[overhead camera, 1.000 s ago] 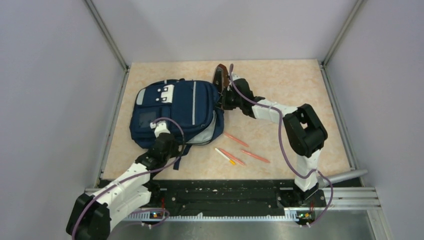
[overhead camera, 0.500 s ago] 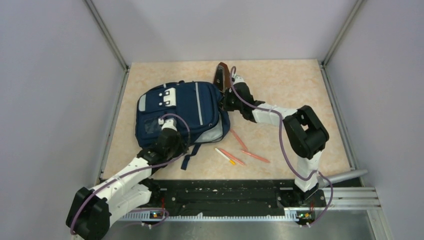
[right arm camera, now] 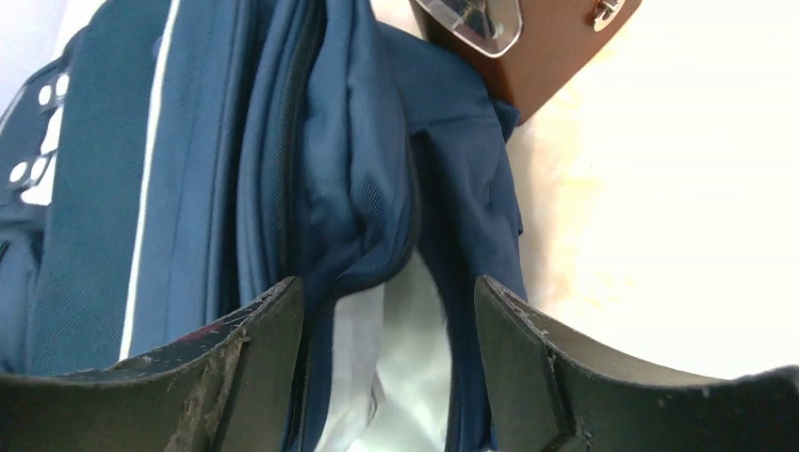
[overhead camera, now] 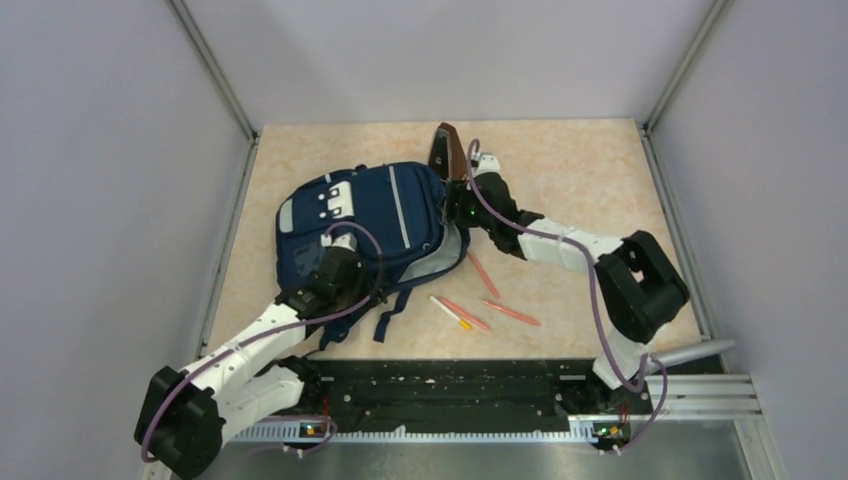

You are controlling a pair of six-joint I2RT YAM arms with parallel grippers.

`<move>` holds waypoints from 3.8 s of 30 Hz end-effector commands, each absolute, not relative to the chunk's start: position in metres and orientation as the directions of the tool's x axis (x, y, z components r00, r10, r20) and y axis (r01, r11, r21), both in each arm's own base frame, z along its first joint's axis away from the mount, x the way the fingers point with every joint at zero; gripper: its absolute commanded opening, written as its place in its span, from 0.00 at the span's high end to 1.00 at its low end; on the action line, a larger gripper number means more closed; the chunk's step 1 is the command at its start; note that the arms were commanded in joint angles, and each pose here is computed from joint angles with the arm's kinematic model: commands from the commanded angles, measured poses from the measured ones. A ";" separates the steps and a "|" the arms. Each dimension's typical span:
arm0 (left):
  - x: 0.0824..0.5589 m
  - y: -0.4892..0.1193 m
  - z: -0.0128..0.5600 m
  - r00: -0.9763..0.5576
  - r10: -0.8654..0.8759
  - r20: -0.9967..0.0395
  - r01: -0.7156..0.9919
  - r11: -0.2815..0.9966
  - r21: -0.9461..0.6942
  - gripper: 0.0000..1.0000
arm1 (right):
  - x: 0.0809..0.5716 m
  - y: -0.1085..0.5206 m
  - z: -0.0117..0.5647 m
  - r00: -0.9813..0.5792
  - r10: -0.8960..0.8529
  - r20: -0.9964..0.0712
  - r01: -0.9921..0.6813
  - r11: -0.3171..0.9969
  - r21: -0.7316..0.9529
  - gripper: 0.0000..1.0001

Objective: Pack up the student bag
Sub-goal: Zip the student bag at the center of the board.

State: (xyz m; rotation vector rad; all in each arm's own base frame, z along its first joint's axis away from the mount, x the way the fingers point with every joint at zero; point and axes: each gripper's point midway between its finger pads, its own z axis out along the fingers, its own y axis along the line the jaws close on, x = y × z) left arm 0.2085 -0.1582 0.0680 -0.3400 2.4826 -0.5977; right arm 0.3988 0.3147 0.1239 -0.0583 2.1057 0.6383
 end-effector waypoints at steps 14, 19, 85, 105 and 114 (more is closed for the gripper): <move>0.217 -0.138 0.164 -0.644 -0.453 -0.616 -0.070 0.837 -0.543 0.28 | 0.249 0.334 0.199 -0.346 0.055 -0.937 -0.702 0.647 0.297 0.27; 0.225 -0.132 0.165 -0.638 -0.450 -0.625 -0.092 0.850 -0.518 0.28 | 0.202 0.378 0.187 -0.326 0.040 -0.944 -0.805 0.511 0.300 0.35; 0.249 0.006 0.128 -0.159 -0.596 -0.787 -0.561 0.711 -0.425 1.00 | 0.249 0.383 0.072 -0.363 -0.239 -0.901 -0.634 0.772 0.051 1.00; 0.278 0.066 0.168 -0.114 -0.575 -0.810 -0.585 0.698 -0.413 1.00 | 0.286 0.336 0.099 -0.521 -0.296 -0.800 -0.712 0.667 0.218 1.00; 0.281 0.008 0.207 -0.268 -0.448 -0.853 -0.268 0.885 -0.380 0.30 | 0.263 0.362 0.125 -0.541 -0.251 -0.803 -0.770 0.531 0.353 1.00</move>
